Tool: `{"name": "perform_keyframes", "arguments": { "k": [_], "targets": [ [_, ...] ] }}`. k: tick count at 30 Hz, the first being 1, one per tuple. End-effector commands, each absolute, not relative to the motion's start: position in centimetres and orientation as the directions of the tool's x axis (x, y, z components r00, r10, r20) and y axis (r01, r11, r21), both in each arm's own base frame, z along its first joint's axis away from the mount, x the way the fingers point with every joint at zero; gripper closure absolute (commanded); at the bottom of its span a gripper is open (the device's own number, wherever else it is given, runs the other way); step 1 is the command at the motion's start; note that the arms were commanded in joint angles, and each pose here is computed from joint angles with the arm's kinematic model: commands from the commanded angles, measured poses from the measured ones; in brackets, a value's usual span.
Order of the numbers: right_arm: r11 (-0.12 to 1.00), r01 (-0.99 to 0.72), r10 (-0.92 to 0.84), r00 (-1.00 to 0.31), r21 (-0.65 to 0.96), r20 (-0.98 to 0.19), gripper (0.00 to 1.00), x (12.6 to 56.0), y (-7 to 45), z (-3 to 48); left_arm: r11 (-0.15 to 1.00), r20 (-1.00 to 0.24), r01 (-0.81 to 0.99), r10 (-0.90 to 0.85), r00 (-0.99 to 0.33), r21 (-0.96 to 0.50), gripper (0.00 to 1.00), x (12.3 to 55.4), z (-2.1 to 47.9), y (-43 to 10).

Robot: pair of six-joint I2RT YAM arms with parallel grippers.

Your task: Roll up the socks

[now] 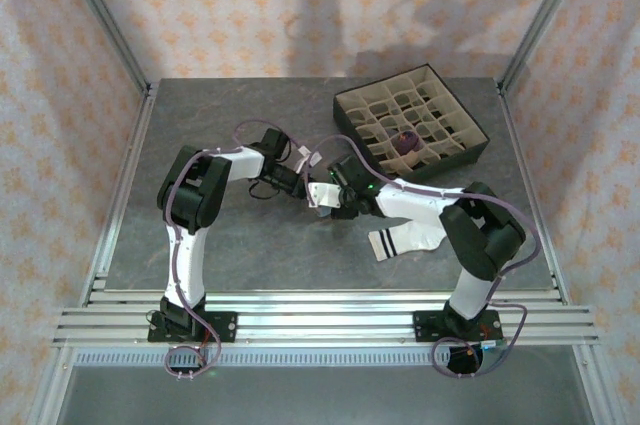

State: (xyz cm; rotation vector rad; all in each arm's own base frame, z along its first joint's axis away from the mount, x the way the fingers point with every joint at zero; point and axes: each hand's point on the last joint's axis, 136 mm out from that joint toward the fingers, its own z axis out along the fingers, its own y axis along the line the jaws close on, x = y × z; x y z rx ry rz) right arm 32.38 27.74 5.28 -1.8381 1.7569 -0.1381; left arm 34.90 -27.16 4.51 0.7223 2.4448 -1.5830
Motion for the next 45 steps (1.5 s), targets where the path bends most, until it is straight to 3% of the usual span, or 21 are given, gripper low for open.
{"name": "perform_keyframes", "arguments": {
  "k": [1,14,24,33,40,45],
  "targets": [
    [0.037,-0.832,-0.929,0.175,-0.553,-0.326,0.38,34.2,28.9,6.2,0.488,-0.097,0.270,0.350,-0.932,-0.830,0.93,31.3,-1.2,-24.6],
    [0.094,-0.775,-0.927,0.161,-0.625,-0.338,0.37,34.8,28.0,6.5,0.484,-0.081,0.247,0.338,-0.938,-0.839,0.93,32.2,-0.8,-24.2],
    [0.046,-0.748,-0.917,0.231,-0.662,-0.324,0.35,34.3,28.7,8.4,0.484,-0.074,0.237,0.331,-0.941,-0.842,0.94,32.3,-0.8,-24.1],
    [-0.038,-0.775,-0.925,0.266,-0.631,-0.271,0.34,34.1,29.3,6.7,0.475,-0.066,0.222,0.323,-0.944,-0.851,0.92,32.4,-0.6,-24.0],
    [0.085,-0.764,-0.906,0.208,-0.640,-0.369,0.33,35.0,29.4,8.1,0.473,-0.057,0.209,0.316,-0.947,-0.856,0.92,32.6,-0.5,-23.8],
    [0.073,-0.768,-0.912,0.207,-0.636,-0.354,0.31,34.2,28.3,8.0,0.468,-0.052,0.202,0.314,-0.948,-0.860,0.92,32.6,-0.5,-23.8]
  ]
}}
